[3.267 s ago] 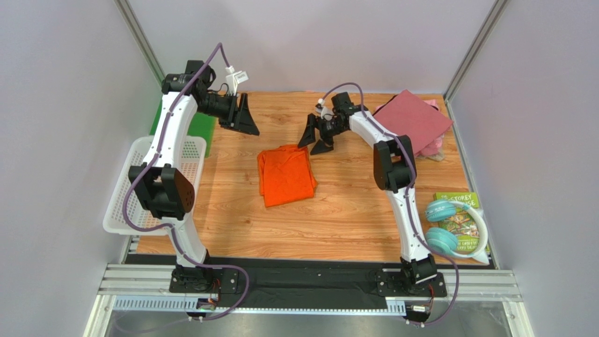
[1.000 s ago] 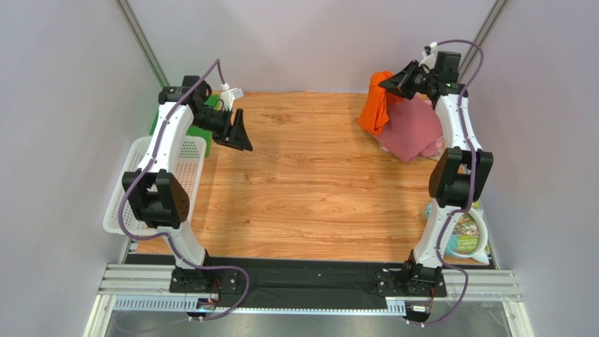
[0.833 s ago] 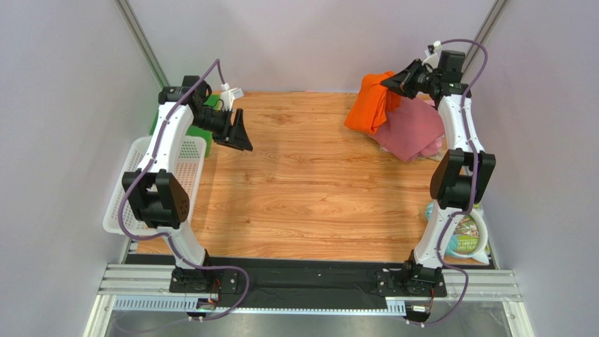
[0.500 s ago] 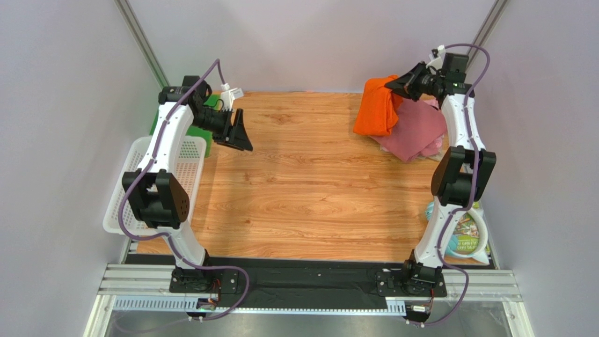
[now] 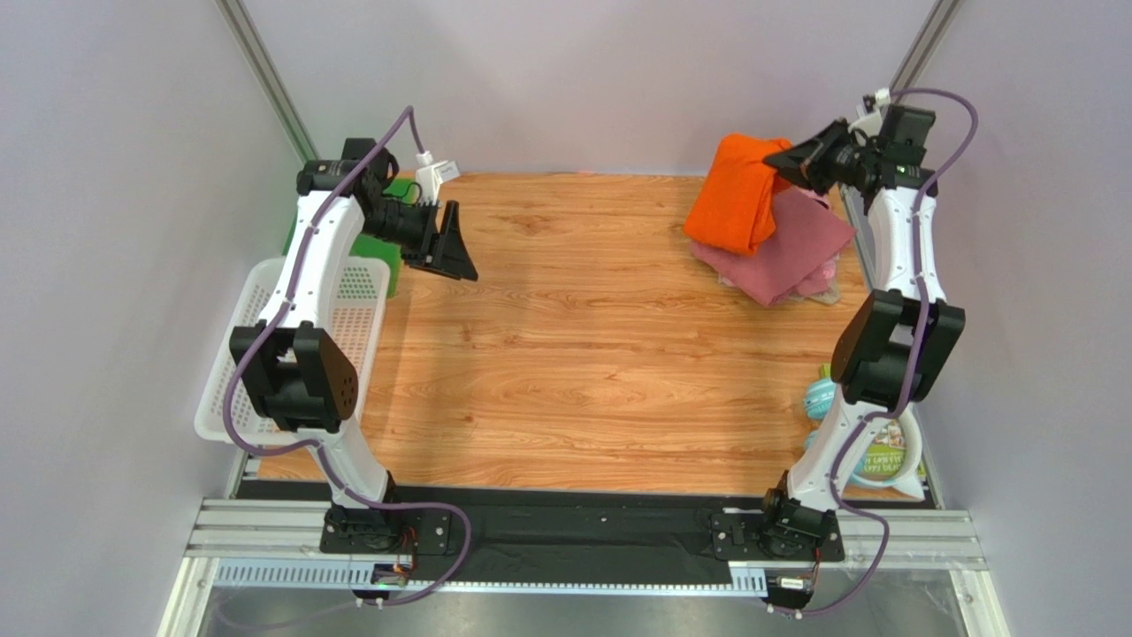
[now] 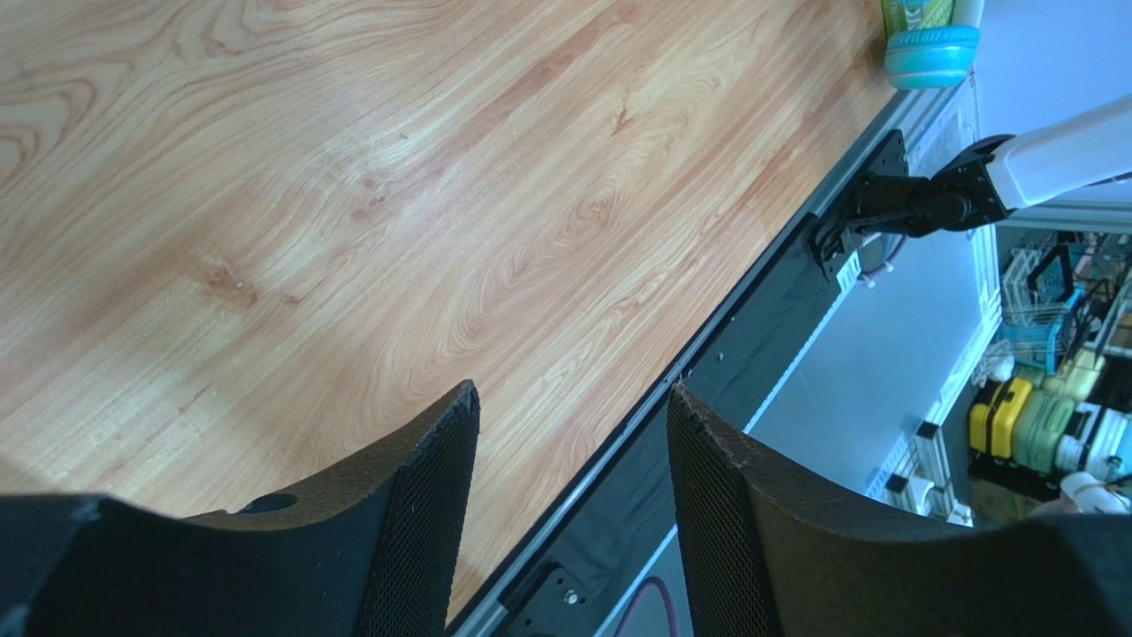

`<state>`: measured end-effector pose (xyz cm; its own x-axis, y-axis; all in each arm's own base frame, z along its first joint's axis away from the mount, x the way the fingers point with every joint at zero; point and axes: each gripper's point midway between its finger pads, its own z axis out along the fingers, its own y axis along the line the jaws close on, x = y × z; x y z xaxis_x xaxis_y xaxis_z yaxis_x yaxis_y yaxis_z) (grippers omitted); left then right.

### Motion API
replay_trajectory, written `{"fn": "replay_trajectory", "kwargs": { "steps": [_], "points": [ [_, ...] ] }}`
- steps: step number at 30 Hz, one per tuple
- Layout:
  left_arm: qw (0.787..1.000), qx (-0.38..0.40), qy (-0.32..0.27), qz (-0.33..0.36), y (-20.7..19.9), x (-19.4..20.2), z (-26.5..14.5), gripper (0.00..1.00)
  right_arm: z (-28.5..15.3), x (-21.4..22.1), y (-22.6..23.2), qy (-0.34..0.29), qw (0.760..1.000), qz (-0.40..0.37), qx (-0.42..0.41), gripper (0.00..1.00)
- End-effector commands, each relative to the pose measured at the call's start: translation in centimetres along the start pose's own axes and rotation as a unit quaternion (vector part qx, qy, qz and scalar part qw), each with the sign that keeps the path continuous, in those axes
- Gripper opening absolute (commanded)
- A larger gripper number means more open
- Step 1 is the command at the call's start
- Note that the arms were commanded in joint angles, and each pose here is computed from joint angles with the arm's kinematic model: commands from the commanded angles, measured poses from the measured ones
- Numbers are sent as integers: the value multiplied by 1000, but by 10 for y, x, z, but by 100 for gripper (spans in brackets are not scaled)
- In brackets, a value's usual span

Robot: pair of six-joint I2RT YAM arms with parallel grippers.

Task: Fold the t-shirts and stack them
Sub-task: Neatly place the folded tshirt to the corner

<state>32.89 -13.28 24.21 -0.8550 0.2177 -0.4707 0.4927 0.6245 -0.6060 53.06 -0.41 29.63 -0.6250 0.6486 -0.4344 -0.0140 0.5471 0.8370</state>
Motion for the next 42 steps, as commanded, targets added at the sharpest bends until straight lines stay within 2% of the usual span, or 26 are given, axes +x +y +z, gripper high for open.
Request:
{"fn": "replay_trajectory", "kwargs": {
  "steps": [1,6,7,9,14,15,16,19,21,22,24,27,28,30,31,32,33,34,35,37,39,42],
  "points": [
    [1000,13,-6,15,-17,0,-13,61,-16,14,-66,-17,993,31,113,0],
    [1000,10,-4,22,-19,2,-15,61,-15,40,-131,9,975,79,208,0],
    [1000,11,-4,21,-20,3,-15,61,-15,44,-139,19,972,79,221,3],
    [1000,12,-5,22,-21,3,-16,61,-18,55,-162,41,958,98,267,0],
    [1000,11,-6,28,-26,1,-21,62,-37,49,-185,19,927,115,356,1],
    [1000,10,-6,29,-26,0,-22,62,-39,50,-186,19,924,121,363,6],
    [999,12,-8,29,-28,-2,-23,62,-41,46,-186,13,922,121,368,21],
    [999,17,-10,29,-30,-3,-24,62,-50,43,-197,12,906,122,406,42],
    [999,17,-8,29,-30,-1,-24,62,-60,34,-192,5,899,105,425,50],
    [999,18,-7,30,-31,0,-24,62,-67,27,-195,-6,892,94,442,59],
    [999,18,-6,31,-31,1,-24,62,-78,13,-182,-22,889,74,451,62],
    [999,18,-7,31,-31,0,-23,62,-80,0,-155,-36,904,64,422,61],
    [999,24,-9,30,-32,-1,-23,62,-65,4,-120,-24,937,68,342,60],
    [999,24,-10,29,-32,-1,-23,62,-52,8,-96,-18,958,66,280,59],
    [999,25,-10,29,-33,-2,-23,62,-38,19,-73,11,973,77,215,59],
    [999,24,-10,29,-33,-2,-23,62,-26,13,-53,5,985,60,160,59],
    [999,25,-11,31,-33,-2,-24,62,-13,29,-54,30,988,77,128,59],
    [999,23,-11,31,-33,-2,-24,62,-1,43,-29,63,991,93,67,60],
    [999,23,-10,31,-34,-2,-25,62,12,41,-15,62,996,67,18,59],
    [999,23,-10,32,-34,-2,-25,62,34,60,-3,108,990,79,-33,60],
    [999,21,-9,34,-35,-2,-27,62,56,70,-17,131,986,94,-31,60],
    [999,16,-8,37,-36,-1,-30,62,71,66,-40,125,985,115,-4,60]
  ]
}}
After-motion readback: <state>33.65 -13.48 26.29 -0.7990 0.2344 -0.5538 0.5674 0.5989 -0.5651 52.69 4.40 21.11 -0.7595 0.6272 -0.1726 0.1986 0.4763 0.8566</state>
